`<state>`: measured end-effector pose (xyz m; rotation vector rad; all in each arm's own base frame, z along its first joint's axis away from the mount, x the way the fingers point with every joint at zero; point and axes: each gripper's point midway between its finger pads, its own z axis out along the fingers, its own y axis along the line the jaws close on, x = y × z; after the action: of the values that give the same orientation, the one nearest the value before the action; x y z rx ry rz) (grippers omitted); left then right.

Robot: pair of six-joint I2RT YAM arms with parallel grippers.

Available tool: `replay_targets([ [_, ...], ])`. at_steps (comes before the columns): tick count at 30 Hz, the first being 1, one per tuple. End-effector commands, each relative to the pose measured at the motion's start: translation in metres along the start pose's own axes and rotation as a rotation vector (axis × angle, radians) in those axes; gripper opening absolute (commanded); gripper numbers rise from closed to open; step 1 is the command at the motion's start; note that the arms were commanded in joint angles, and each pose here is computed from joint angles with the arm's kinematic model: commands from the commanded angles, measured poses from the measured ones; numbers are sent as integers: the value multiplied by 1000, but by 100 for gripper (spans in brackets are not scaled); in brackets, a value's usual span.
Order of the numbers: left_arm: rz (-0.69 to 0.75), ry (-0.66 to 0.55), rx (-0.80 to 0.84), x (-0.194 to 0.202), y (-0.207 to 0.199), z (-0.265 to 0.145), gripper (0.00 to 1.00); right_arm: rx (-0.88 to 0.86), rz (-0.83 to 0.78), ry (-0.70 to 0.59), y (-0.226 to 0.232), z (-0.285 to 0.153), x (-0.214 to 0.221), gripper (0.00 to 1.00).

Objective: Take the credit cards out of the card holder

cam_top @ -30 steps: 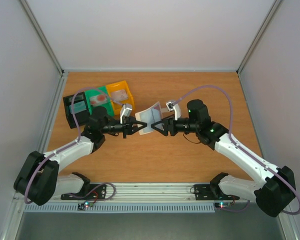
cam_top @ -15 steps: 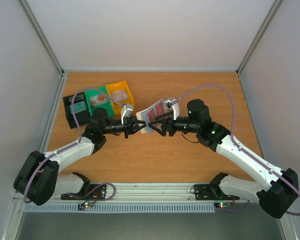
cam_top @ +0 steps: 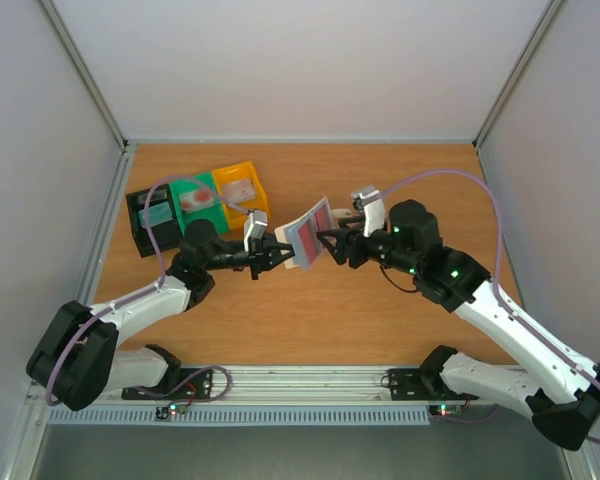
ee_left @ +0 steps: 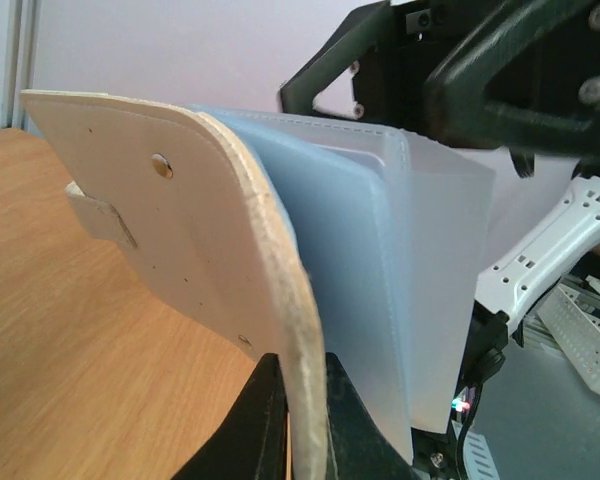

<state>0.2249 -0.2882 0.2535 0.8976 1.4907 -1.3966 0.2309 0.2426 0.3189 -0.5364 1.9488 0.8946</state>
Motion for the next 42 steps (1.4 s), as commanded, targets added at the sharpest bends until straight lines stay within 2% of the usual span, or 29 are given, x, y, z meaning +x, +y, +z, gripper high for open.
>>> replay_targets([
  [1, 86, -57, 17, -14, -10, 1, 0, 256, -109, 89, -24, 12, 20, 70],
  [4, 85, -54, 13, -13, -9, 3, 0, 247, -192, 107, -8, 20, 22, 79],
  [11, 90, -47, 9, -11, -7, 3, 0, 286, -269, 134, -2, 27, 27, 81],
  [14, 90, -45, 10, -10, -7, 3, 0, 298, -278, 145, -3, 30, 28, 86],
  [22, 106, -49, 10, -11, -9, 2, 0, 395, -288, 169, -17, 40, 27, 86],
  [25, 107, -50, 16, -12, -10, 2, 0, 487, -282, 168, -32, 33, 25, 86],
  [29, 102, -49, 15, -11, -10, 2, 0, 521, -248, 169, -42, 19, 24, 83],
  [32, 103, -50, 14, -12, -11, 2, 0, 458, -231, 179, -35, 12, 25, 82],
  [35, 100, -47, 9, -11, -9, 2, 0, 221, -246, 197, 3, 14, 31, 86],
  [37, 103, -47, 8, -11, -9, 2, 0, 128, -251, 194, 19, 14, 32, 89],
  [38, 103, -47, 9, -11, -9, 2, 0, 96, -254, 196, 25, 15, 33, 91],
  [39, 104, -48, 8, -11, -9, 2, 0, 80, -258, 195, 28, 17, 33, 98],
  [42, 104, -48, 6, -12, -9, 2, 0, 104, -262, 198, 26, 26, 33, 98],
])
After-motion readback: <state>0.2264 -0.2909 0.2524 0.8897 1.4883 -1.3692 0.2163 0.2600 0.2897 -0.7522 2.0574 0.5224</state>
